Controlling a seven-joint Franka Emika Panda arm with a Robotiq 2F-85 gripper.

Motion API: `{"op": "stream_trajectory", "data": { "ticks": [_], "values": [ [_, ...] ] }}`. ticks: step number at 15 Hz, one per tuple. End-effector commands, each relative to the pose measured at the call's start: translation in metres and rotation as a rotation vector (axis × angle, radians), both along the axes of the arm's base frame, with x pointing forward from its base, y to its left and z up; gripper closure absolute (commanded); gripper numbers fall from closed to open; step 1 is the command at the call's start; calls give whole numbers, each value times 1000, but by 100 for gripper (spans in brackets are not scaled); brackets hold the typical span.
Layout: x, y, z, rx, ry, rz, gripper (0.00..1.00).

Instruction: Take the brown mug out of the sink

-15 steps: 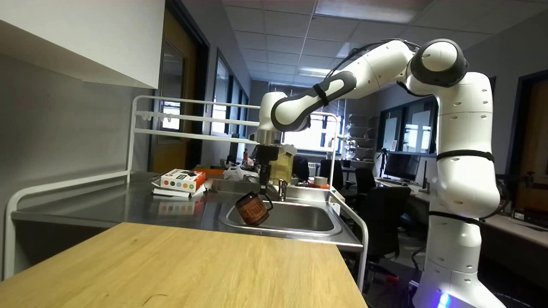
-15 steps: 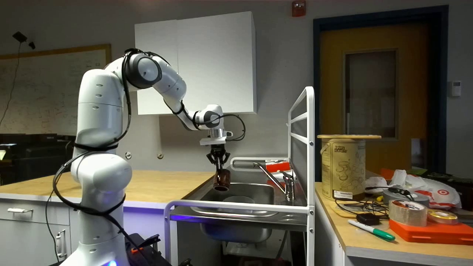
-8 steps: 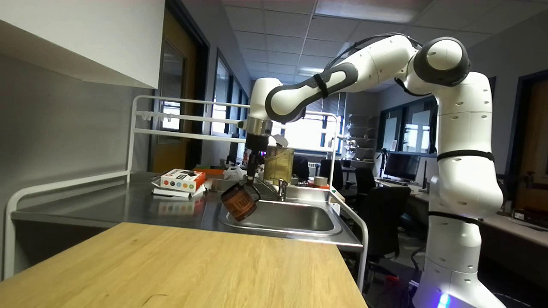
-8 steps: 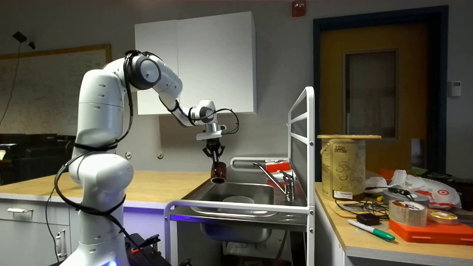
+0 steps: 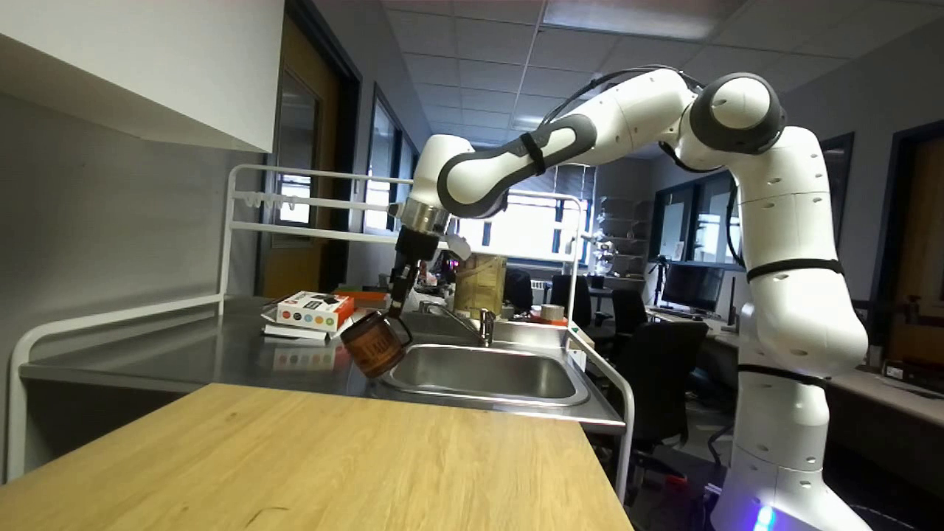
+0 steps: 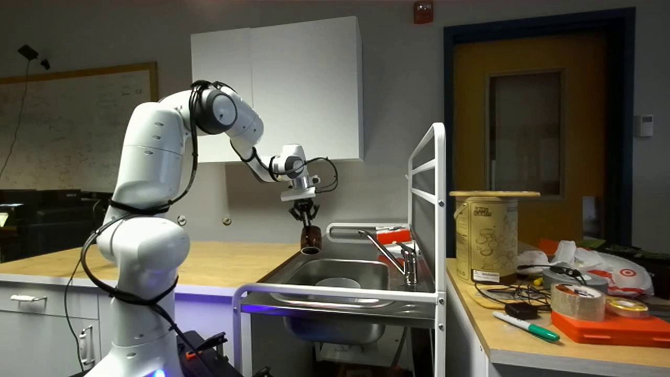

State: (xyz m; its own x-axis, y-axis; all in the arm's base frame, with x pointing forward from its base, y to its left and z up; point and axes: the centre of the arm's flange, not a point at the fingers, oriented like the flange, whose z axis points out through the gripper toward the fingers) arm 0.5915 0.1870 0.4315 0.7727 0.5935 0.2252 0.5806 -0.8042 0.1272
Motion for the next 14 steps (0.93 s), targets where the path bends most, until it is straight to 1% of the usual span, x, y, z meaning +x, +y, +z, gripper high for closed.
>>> {"op": "stream_trajectory", "data": {
  "ticks": [1, 4, 7, 11, 14],
  "values": [
    [34, -18, -8, 113, -88, -84, 85],
    [53, -48, -23, 173, -165, -170, 85],
    [65, -76, -36, 196, -224, -241, 85],
    [70, -107, -55, 196, -259, -319, 85],
    [65, -126, -64, 182, -265, -358, 86]
  ]
}}
